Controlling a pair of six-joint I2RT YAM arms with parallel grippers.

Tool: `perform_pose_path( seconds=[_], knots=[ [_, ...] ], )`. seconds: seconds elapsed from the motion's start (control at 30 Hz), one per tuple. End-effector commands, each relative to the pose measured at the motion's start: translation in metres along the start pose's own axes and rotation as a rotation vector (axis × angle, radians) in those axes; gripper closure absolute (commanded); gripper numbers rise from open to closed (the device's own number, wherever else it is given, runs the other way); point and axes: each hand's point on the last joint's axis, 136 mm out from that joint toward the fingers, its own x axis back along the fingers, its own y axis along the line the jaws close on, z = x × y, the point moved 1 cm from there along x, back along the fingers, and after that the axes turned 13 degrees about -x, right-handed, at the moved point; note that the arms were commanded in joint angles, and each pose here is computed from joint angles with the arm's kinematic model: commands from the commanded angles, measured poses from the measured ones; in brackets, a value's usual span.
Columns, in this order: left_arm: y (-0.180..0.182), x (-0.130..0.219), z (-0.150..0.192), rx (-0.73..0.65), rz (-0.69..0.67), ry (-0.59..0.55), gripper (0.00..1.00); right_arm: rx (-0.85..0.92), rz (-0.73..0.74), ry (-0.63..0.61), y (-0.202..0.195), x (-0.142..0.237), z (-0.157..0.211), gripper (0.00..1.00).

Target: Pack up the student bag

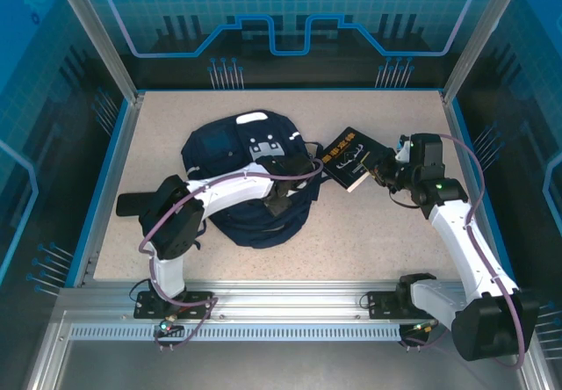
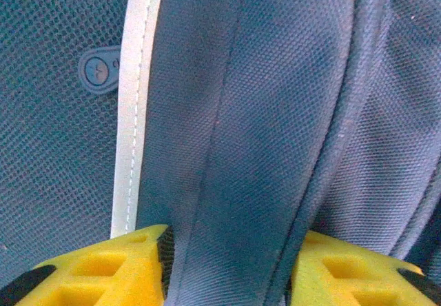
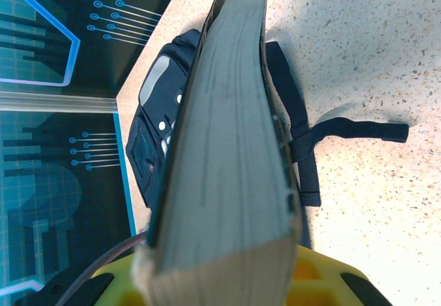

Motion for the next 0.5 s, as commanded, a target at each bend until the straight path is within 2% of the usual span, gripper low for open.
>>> perform_pose_path(
  seconds=[0.0,0.1,0.23,0.47],
  knots=[
    [0.026,0.028,-0.009,0.07,-0.1,-0.075,0.65,0.044,-0.074,-0.025,0.017,0.012,-0.004,0.85],
    [0.033,0.04,-0.014,0.097,-0.131,-0.126,0.77,0.044,-0.071,-0.035,0.016,0.015,-0.005,0.85],
    [0.046,0.055,-0.018,0.135,-0.186,-0.184,0.89,0.047,-0.055,-0.054,0.012,0.018,-0.007,0.85],
    [0.08,0.095,-0.025,0.246,-0.328,-0.307,1.0,0.071,-0.042,-0.067,0.009,0.022,-0.007,0.85]
  ],
)
